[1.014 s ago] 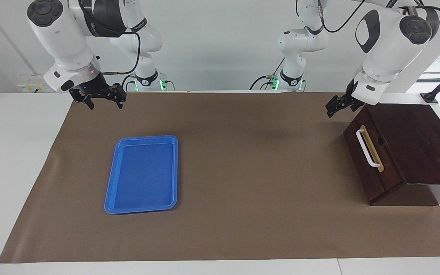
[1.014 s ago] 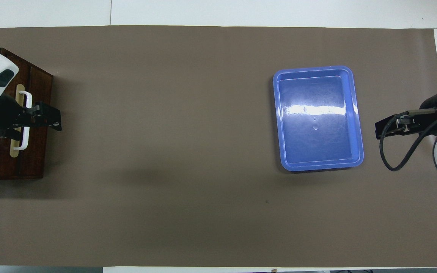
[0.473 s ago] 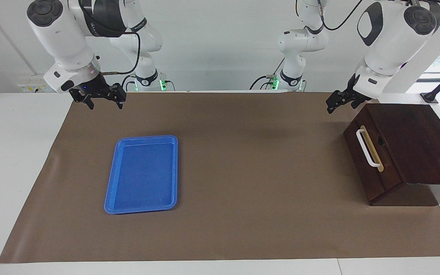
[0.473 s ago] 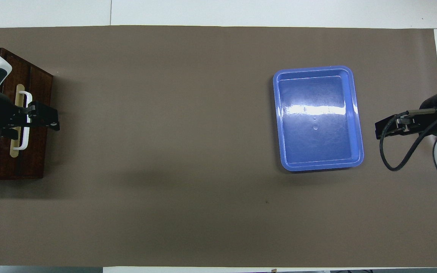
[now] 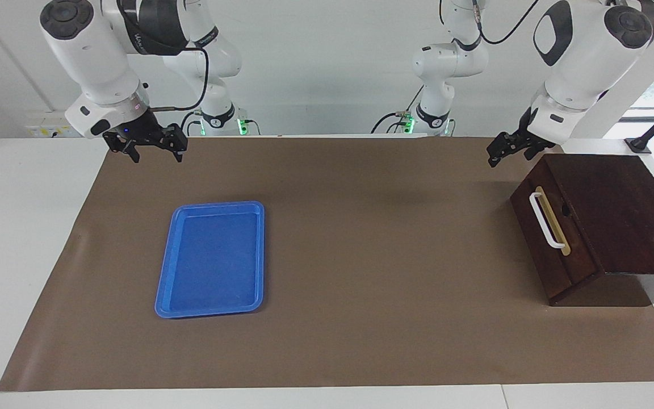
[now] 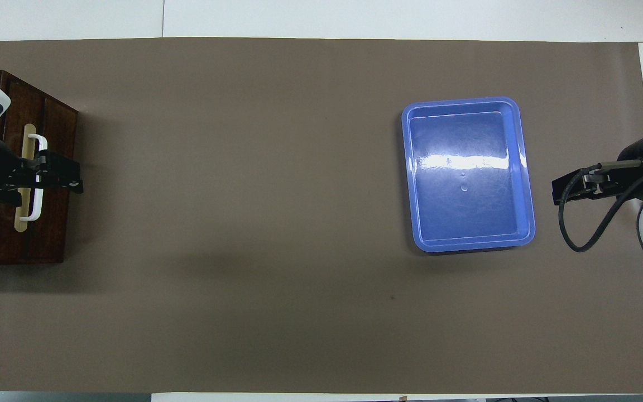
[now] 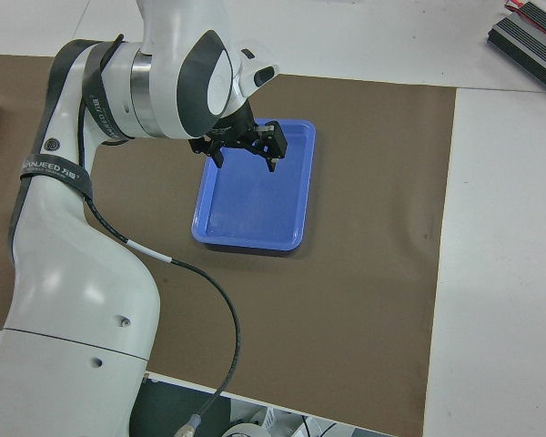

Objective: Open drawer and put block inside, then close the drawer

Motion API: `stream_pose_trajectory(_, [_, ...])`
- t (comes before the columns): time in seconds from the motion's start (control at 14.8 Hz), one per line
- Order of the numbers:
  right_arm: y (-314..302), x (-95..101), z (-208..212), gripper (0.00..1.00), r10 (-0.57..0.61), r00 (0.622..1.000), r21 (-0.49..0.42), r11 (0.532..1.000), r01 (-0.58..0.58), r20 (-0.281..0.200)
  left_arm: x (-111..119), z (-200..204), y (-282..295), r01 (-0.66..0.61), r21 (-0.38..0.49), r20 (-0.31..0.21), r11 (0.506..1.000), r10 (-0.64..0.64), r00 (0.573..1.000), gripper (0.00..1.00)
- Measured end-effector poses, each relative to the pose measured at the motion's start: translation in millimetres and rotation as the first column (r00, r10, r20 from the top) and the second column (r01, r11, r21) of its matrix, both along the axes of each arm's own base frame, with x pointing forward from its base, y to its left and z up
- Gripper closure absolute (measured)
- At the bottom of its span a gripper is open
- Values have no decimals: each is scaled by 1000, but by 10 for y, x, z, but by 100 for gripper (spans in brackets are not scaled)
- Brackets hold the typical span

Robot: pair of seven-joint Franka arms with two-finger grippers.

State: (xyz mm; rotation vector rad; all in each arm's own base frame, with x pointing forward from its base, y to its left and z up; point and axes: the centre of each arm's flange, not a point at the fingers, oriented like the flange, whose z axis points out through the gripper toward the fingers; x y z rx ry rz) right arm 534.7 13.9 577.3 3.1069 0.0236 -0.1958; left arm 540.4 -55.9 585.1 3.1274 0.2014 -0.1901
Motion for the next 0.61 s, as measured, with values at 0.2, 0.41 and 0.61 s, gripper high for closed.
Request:
stream_pose_trajectory(0.2, [0, 0, 0, 0, 0, 1000, 0, 1000, 0, 0, -1, 5, 11, 14, -2, 1, 1000, -14, 1000, 0])
stream_pose_trajectory(0.41, [0, 0, 0, 0, 0, 1000, 0, 1000, 0, 0, -1, 5, 13, 17, -2, 1, 1000, -17, 1000, 0])
stream_pose_trajectory(0.61, [0, 0, 0, 0, 0, 1000, 0, 1000, 0, 0, -1, 5, 13, 18, -2, 1, 1000, -18, 1000, 0])
